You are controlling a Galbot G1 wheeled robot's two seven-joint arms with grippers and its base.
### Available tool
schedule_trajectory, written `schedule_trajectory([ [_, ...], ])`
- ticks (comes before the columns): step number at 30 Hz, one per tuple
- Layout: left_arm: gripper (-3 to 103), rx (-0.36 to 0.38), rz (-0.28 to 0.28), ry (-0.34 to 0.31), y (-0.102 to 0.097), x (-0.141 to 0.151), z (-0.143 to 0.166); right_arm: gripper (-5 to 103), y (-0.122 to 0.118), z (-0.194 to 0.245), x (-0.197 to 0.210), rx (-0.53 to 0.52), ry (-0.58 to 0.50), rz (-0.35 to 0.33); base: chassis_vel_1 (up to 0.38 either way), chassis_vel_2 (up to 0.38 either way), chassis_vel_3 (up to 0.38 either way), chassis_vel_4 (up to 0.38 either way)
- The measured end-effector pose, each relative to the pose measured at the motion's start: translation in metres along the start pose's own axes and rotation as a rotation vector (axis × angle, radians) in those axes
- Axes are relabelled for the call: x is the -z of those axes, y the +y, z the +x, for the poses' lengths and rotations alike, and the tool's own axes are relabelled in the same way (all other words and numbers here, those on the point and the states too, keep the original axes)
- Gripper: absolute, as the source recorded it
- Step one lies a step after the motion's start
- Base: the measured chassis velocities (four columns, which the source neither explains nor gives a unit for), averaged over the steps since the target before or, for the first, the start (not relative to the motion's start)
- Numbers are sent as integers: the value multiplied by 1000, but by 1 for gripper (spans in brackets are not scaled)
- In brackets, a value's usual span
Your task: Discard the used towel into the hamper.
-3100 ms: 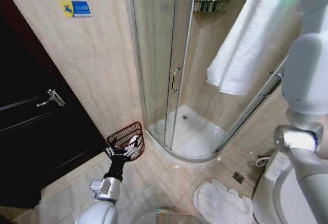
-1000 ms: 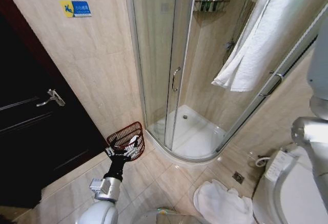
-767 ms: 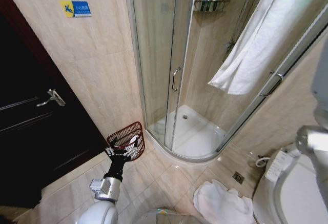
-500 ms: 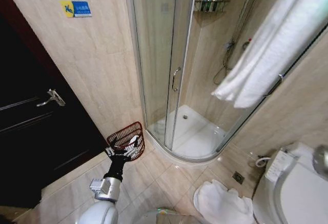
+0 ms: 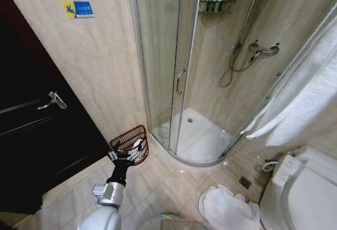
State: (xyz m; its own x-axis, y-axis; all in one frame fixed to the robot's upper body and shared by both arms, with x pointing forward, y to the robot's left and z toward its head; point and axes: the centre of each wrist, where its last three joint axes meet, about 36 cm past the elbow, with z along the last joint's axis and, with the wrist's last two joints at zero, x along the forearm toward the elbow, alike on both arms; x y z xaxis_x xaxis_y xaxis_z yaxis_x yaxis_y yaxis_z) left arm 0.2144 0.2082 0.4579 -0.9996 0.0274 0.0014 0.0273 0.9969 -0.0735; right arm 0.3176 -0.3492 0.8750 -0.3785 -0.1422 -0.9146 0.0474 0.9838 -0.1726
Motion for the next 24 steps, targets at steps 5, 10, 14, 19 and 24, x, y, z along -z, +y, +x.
schedule_trajectory([
  [5, 100, 0, 0, 0, 0, 0, 0, 13, 13, 9, 17, 29, -73, -26, 0, 0, 0, 0],
  [10, 100, 0, 0, 0, 0, 0, 0, 13, 21, 25, 34, 42, -88, -74, 0, 0, 0, 0],
  [14, 100, 0, 0, 0, 0, 0, 0, 13, 26, 40, 38, 50, -87, -76, 0, 0, 0, 0],
  [19, 100, 0, 0, 0, 0, 0, 0, 13, 26, 55, 41, 39, -90, -62, 0, 0, 0, 0],
  [24, 100, 0, 0, 0, 0, 0, 0, 13, 16, 81, 40, -39, -63, -16, 0, 0, 0, 0],
])
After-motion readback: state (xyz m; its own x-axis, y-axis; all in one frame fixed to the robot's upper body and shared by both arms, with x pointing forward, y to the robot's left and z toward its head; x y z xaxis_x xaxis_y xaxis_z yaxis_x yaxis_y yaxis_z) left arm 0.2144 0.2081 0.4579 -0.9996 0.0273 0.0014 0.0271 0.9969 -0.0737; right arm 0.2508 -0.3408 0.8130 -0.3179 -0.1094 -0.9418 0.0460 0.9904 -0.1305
